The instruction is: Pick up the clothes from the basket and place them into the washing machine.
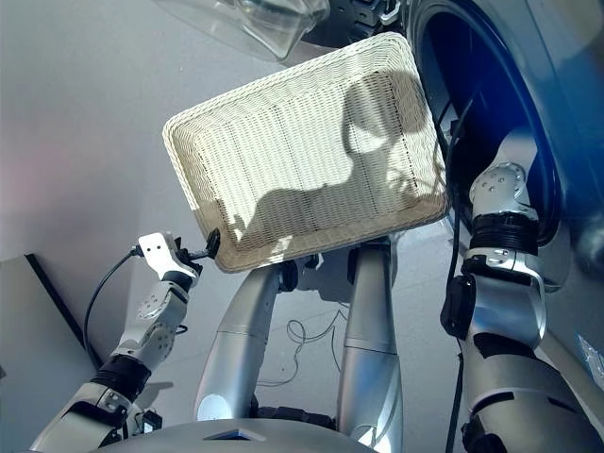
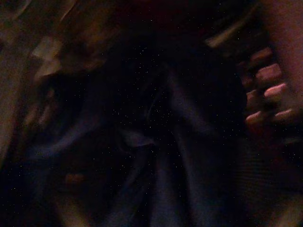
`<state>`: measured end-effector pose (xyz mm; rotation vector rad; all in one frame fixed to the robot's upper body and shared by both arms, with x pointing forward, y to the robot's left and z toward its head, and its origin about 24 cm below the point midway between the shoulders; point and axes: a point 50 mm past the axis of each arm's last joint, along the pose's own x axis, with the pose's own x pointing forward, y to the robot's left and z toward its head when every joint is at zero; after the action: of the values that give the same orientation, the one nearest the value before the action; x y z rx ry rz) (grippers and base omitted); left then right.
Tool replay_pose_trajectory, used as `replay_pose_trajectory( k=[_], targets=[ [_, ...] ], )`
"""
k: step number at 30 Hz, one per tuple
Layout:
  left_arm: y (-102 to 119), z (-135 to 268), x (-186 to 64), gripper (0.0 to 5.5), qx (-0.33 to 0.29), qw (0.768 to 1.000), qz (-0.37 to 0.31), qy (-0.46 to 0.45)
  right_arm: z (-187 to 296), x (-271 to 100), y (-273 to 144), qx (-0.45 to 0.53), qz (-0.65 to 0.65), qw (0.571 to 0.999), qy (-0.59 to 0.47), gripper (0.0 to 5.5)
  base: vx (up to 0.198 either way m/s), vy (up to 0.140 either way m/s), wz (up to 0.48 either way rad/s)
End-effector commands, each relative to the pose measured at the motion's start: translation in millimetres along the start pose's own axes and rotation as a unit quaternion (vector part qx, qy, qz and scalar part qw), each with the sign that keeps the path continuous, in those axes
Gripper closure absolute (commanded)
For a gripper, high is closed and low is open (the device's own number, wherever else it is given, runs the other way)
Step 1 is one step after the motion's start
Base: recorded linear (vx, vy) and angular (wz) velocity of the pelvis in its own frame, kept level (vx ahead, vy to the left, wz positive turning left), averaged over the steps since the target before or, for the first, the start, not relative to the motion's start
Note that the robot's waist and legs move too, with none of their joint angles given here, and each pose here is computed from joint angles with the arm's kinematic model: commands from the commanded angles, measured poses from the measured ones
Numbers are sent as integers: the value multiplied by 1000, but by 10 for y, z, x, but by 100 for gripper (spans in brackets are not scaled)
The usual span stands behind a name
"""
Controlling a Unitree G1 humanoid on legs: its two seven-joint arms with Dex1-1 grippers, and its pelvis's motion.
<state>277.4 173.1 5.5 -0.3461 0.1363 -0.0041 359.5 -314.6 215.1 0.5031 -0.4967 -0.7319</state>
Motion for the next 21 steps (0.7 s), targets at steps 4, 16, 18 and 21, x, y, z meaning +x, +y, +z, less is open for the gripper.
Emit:
replay_pose_trajectory(
  k=[4, 16, 18, 21],
  targets=[
    [348, -14, -211, 0, 15, 1000, 16, 12, -536, -341, -41, -81, 179, 974, 113, 0, 0, 0, 0],
    [583, -280, -367, 0, 14, 997, 48, 65, -1281, -1118, -389, -219, 338, 875, 268, 0, 22, -6, 90],
    [600, -318, -388, 0, 27, 996, 48, 75, -1385, -1265, -506, -248, 350, 855, 290, 0, 60, -15, 163],
    [632, -411, -431, 0, 39, 993, 54, 95, -1534, -1516, -691, -282, 362, 828, 323, 0, 67, -13, 191]
  ],
)
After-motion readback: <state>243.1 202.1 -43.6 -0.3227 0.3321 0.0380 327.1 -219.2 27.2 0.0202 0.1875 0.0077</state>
